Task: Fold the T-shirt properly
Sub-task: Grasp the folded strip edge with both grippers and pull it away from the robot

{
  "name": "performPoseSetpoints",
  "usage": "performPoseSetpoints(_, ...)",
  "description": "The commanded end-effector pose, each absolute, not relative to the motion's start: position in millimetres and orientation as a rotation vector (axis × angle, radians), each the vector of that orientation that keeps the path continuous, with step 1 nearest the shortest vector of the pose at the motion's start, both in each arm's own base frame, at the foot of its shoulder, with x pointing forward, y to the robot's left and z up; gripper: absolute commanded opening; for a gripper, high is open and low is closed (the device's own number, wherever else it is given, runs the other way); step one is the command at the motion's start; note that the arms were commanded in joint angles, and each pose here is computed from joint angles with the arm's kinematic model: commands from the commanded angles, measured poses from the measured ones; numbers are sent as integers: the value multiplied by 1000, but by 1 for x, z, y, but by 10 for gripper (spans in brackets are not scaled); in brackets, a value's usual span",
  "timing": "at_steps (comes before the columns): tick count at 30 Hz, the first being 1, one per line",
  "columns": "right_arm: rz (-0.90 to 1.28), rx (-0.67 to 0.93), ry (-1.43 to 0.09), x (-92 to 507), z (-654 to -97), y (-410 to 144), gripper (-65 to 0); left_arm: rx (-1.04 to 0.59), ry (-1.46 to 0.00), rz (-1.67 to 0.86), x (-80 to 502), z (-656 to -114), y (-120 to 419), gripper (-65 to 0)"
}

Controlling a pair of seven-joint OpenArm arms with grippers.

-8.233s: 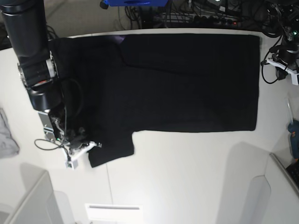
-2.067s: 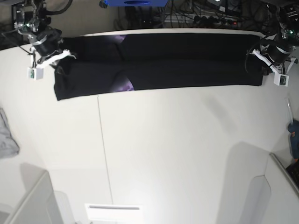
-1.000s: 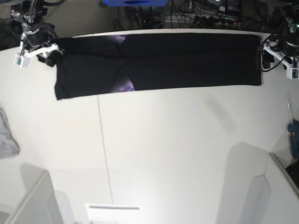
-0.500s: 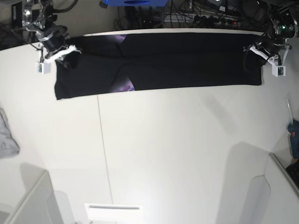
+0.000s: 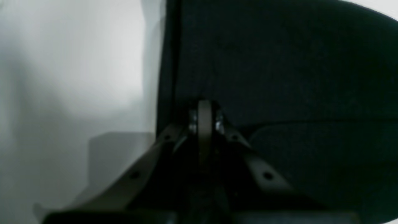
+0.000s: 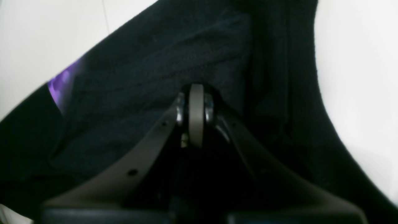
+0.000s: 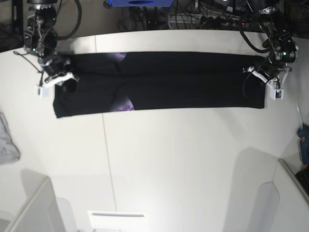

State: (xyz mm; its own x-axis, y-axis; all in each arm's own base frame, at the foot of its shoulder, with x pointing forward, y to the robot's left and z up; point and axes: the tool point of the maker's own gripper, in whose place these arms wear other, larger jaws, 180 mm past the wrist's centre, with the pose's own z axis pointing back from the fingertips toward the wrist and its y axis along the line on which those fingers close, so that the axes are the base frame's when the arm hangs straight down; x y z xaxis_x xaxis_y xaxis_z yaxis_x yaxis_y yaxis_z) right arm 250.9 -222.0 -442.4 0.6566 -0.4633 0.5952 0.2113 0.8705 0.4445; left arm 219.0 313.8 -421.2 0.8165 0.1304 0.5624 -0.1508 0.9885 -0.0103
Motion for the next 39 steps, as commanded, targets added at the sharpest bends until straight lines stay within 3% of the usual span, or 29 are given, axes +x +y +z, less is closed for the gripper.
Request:
performPoseSetpoints(1, -395, 310, -754, 256, -444, -234, -650, 69, -598, 147, 225, -416, 323, -650)
performPoseSetpoints(7, -423, 303, -755, 287, -441, -244, -650, 83, -662, 144, 252, -398, 326, -650)
performPoseSetpoints(14, -304, 343, -842, 294, -387, -220, -650, 163, -843, 101, 261, -329, 331, -650)
performPoseSetpoints(19, -202, 377, -938, 285, -341, -191, -650, 37, -932, 188, 244, -311, 331, -650)
performPoseSetpoints(25, -151, 401, -992, 271, -313, -170, -650, -94, -936, 278, 219, -316, 337, -650)
performPoseSetpoints(27, -154, 402, -984, 269, -316, -170, -650, -109, -923, 294, 216, -321, 338, -522)
performPoseSetpoints(30, -151, 403, -966, 266, -319, -168, -650, -131, -886, 321, 211, -338, 339, -258)
performPoseSetpoints(32, -137, 418, -942, 263, -323, -161, -650, -148, -870, 310, 209, -346, 337, -138)
performPoseSetpoints(34, -128, 427, -931, 261, -325, -156, -650, -173, -876, 279, 214, -349, 334, -82)
performPoseSetpoints(39, -97, 465, -908, 258, -329, -137, -650, -229, -851, 318, 219, -372, 335, -97)
